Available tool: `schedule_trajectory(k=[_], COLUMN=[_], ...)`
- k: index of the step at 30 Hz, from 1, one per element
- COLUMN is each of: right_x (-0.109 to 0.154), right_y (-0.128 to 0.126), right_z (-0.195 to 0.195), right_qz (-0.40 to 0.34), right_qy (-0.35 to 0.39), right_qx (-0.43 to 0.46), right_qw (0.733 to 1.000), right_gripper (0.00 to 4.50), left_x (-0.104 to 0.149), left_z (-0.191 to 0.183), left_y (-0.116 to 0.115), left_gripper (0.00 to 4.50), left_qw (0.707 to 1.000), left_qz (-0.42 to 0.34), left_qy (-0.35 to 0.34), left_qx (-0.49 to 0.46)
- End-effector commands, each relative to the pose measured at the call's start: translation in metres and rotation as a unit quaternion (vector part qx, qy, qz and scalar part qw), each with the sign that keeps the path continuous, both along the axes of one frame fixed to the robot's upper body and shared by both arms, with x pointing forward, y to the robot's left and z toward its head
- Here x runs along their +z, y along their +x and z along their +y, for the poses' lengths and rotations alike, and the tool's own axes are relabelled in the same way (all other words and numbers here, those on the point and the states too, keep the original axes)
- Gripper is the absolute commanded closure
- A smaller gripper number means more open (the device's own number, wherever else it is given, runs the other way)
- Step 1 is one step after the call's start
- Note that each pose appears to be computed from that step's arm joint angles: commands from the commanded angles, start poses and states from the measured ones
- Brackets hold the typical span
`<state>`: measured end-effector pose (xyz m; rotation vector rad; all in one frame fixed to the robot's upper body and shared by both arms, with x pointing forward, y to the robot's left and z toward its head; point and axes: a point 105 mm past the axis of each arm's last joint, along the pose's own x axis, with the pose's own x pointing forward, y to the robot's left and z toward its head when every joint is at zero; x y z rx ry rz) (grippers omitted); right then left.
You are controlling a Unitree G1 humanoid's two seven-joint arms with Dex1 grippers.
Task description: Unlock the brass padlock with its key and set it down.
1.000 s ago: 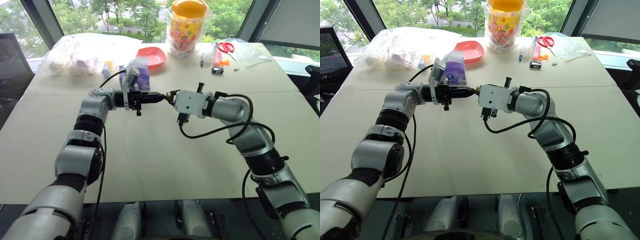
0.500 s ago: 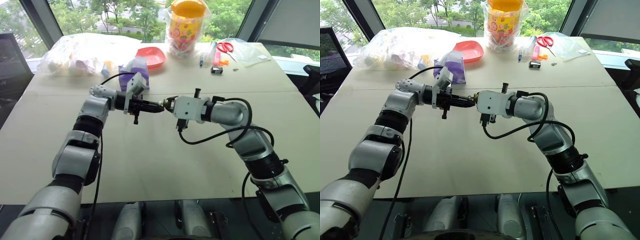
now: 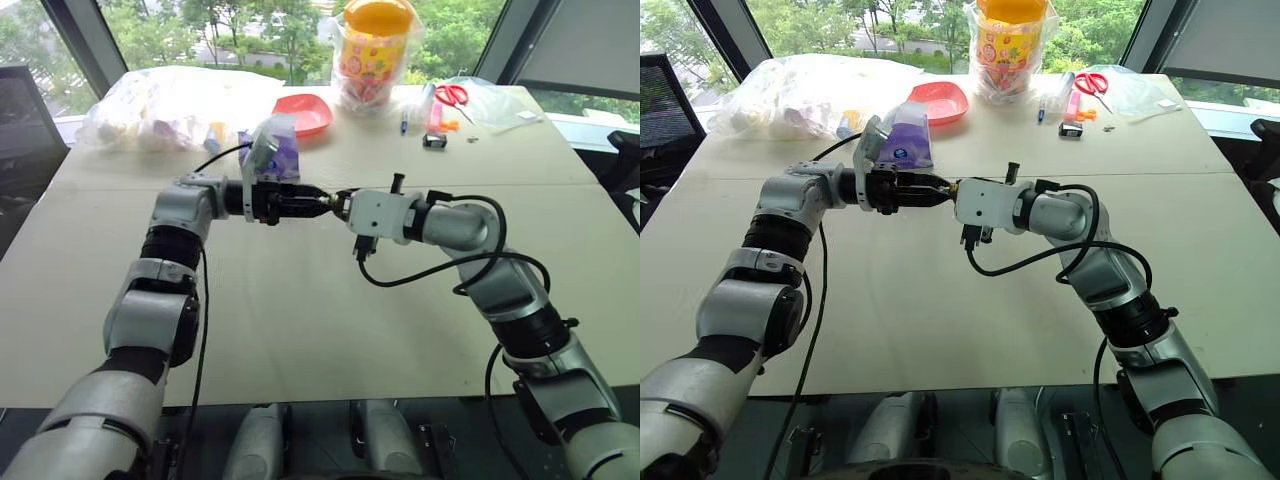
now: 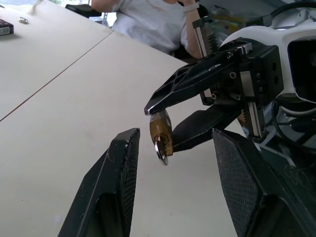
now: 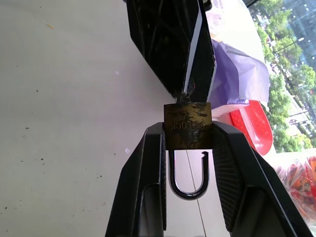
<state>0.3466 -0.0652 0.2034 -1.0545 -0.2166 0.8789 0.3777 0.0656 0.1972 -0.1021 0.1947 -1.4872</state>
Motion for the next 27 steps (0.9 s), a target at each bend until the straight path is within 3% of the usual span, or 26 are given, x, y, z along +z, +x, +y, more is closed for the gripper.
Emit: schedule_trajectory(k=[1,4,8,13,18,21,23,24,27], right_x=[0.022,0.023,0.023,0.022,0.017,0.015,0.015,0.020,0.027], right_y=[-0.005,-0.006,-0.006,-0.006,-0.006,-0.005,-0.006,-0.010,-0.023], right_z=[0.004,0.006,0.006,0.003,-0.004,-0.021,-0.039,-0.044,-0.045], right_qz=[-0.044,-0.046,-0.047,-0.043,-0.026,-0.025,-0.012,0.007,0.070], right_qy=[0.008,0.009,0.010,0.016,0.018,0.014,0.040,0.090,0.195], right_qx=[0.010,0.011,0.008,0.001,-0.009,-0.041,-0.077,-0.089,-0.089], right_qw=[0.999,0.999,0.999,0.999,0.999,0.999,0.996,0.992,0.974], right_gripper=[3.73,3.73,3.73,3.73,1.55,0.02,0.02,0.02,1.53], left_x=[0.010,0.007,0.004,0.002,0.004,0.005,0.005,0.007,0.010], left_z=[-0.007,-0.014,-0.014,-0.009,-0.005,-0.002,0.002,0.003,0.004], left_y=[0.001,0.003,0.003,0.004,0.006,0.005,0.006,0.006,0.004], left_gripper=[2.13,2.90,4.41,4.47,4.47,4.47,4.47,4.47,4.47], left_qw=[1.000,0.999,1.000,0.999,0.999,0.999,0.999,0.999,1.000], left_qz=[-0.031,-0.032,-0.030,-0.036,-0.040,-0.041,-0.034,-0.027,-0.011], left_qy=[-0.005,-0.008,-0.002,0.012,0.012,0.012,0.006,-0.003,-0.021], left_qx=[0.002,0.009,0.008,0.010,0.014,0.015,0.019,0.019,0.012])
